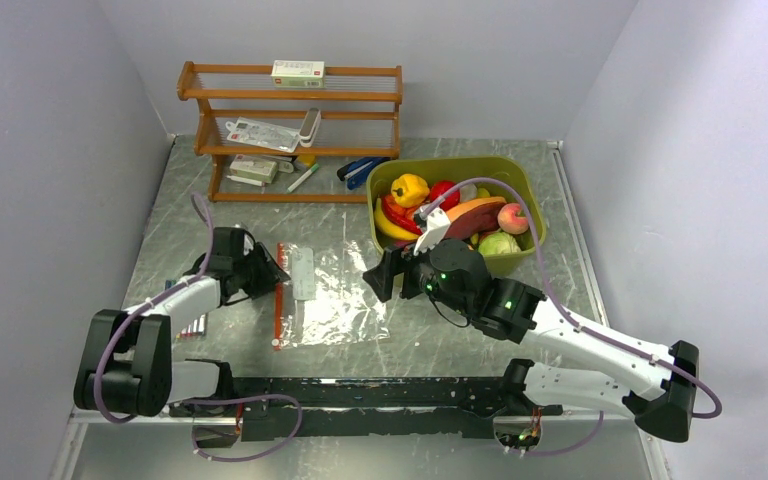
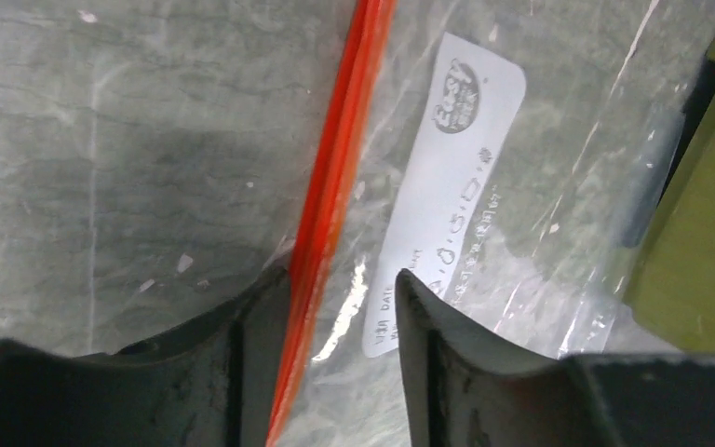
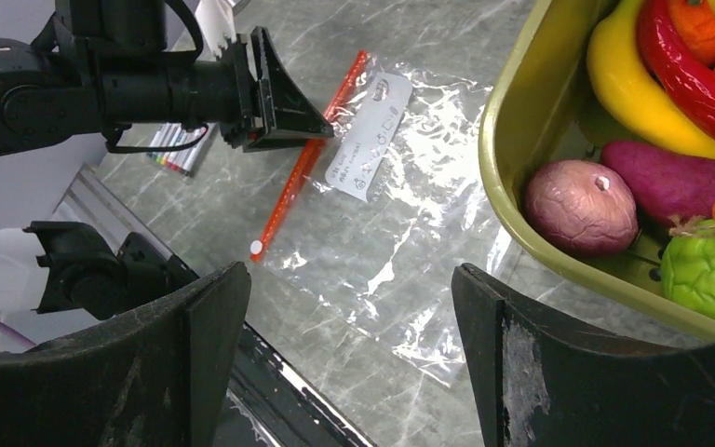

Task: Place the food in the zip-top bag and seal the zipper
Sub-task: Pick up the zipper food storage bag at the center of the board, then open the zipper of the food storage bag.

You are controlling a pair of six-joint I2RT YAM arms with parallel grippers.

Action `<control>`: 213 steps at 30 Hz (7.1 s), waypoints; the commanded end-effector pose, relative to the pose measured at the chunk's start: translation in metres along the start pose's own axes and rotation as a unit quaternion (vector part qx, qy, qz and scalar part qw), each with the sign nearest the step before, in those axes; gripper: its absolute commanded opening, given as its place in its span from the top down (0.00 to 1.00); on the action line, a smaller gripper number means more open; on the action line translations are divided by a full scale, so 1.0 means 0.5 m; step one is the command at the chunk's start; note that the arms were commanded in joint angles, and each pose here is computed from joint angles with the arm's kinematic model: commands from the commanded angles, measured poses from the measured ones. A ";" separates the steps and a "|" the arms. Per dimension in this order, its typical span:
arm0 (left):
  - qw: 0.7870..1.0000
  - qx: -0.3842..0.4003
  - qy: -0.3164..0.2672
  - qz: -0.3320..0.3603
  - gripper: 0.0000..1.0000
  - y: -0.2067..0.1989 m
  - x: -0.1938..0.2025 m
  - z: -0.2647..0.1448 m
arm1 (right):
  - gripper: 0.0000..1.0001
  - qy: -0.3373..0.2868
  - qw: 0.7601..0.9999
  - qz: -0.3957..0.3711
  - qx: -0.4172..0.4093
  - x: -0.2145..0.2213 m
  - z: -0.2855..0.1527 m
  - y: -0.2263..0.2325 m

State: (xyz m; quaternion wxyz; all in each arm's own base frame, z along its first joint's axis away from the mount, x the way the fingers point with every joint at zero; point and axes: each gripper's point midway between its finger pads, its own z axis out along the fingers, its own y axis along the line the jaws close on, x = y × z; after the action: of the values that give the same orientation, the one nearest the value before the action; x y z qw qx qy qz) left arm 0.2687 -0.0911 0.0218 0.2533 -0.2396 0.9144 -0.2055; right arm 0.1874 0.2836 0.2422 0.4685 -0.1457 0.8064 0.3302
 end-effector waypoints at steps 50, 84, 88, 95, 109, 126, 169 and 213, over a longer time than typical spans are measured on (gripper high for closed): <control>0.947 0.319 -0.005 -0.038 0.93 -0.258 -0.011 -0.248 | 0.39 0.041 0.993 0.082 0.068 0.141 0.264 0.189; 0.975 0.158 -0.116 0.103 0.35 -0.234 -0.105 -0.433 | 1.00 -0.070 0.997 0.027 0.021 0.041 0.214 0.177; 0.972 0.134 -0.155 0.114 0.24 -0.228 -0.125 -0.491 | 1.00 -0.082 0.995 0.051 0.007 0.001 0.201 0.197; 0.955 0.196 -0.176 0.137 0.20 -0.284 -0.124 -0.579 | 1.00 -0.117 0.988 0.081 -0.066 -0.102 0.161 0.280; 0.910 0.360 -0.085 0.187 0.24 -0.367 -0.067 -0.508 | 1.00 -0.124 0.984 0.121 -0.038 -0.082 0.166 0.245; 0.934 0.269 -0.098 0.213 0.38 -0.298 -0.091 -0.395 | 1.00 -0.109 0.989 0.099 -0.026 -0.062 0.181 0.240; 0.961 0.150 -0.044 0.229 0.72 -0.221 -0.120 -0.257 | 1.00 -0.089 0.995 -0.031 0.040 -0.025 0.278 0.226; 0.936 0.182 -0.131 0.273 0.93 -0.302 -0.184 -0.399 | 0.51 -0.101 0.991 0.052 0.067 -0.102 0.320 0.185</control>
State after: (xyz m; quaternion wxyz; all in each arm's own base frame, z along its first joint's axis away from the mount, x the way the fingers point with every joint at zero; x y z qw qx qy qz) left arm 0.2736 -0.1028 0.2801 0.4461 0.0333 0.8625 -0.2365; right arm 0.2493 0.4513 0.2703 0.5382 -0.0579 0.7815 0.3102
